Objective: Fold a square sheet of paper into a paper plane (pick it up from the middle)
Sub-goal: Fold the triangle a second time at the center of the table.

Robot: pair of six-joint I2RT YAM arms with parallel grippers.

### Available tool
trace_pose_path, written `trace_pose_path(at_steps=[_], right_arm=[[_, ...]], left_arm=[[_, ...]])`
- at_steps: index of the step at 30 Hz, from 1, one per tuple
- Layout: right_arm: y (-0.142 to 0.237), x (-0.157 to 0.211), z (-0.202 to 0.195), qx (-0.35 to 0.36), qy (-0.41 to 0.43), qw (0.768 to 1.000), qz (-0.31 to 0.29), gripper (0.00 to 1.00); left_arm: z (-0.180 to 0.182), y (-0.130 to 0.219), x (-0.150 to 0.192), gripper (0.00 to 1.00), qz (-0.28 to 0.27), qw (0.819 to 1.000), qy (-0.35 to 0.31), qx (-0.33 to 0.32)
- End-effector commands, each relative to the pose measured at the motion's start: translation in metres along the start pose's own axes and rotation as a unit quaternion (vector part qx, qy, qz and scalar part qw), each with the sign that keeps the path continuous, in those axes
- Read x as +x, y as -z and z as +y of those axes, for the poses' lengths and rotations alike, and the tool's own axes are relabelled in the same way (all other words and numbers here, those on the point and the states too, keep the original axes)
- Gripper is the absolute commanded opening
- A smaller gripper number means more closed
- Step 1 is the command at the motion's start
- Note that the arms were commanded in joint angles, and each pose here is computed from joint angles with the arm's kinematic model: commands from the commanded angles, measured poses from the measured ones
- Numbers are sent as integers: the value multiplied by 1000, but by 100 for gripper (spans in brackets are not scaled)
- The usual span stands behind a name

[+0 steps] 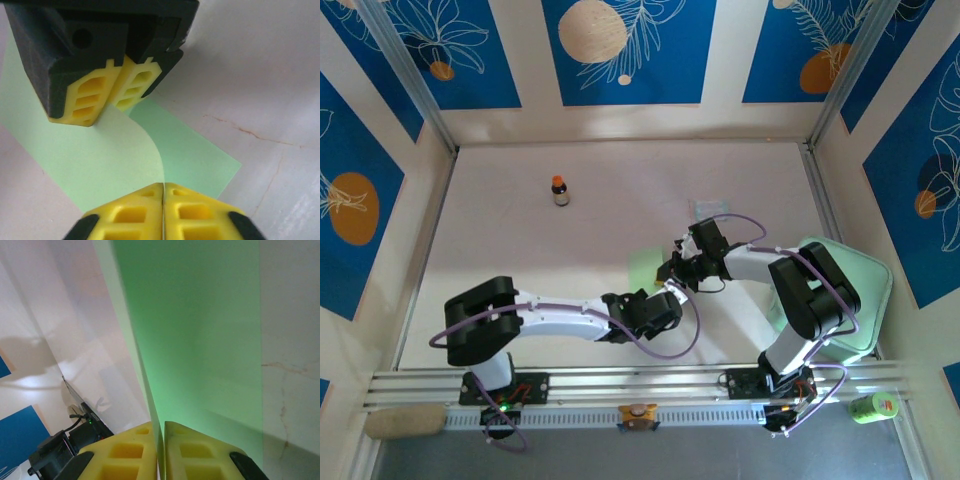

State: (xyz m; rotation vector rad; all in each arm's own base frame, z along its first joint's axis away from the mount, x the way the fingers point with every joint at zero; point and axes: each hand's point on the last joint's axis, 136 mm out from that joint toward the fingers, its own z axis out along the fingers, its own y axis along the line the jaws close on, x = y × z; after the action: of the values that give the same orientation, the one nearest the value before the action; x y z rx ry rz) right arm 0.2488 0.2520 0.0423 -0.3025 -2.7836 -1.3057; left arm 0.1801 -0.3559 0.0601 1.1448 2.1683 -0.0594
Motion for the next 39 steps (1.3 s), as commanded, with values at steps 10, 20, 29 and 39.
trace_pose_path(at_steps=[10,20,29,39], right_arm=[[55,-3,-22,29,-28,994,-103,38],[90,7,-25,28,22,980,-196,37],[77,34,-27,-5,36,987,-158,22],[52,43,-21,-19,31,995,-90,10]], left_arm=[[1,12,-21,0,-40,960,201,189],[-7,12,-40,0,-53,921,267,278],[1,3,-27,1,-31,929,270,252],[8,-2,-4,4,1,928,277,248]])
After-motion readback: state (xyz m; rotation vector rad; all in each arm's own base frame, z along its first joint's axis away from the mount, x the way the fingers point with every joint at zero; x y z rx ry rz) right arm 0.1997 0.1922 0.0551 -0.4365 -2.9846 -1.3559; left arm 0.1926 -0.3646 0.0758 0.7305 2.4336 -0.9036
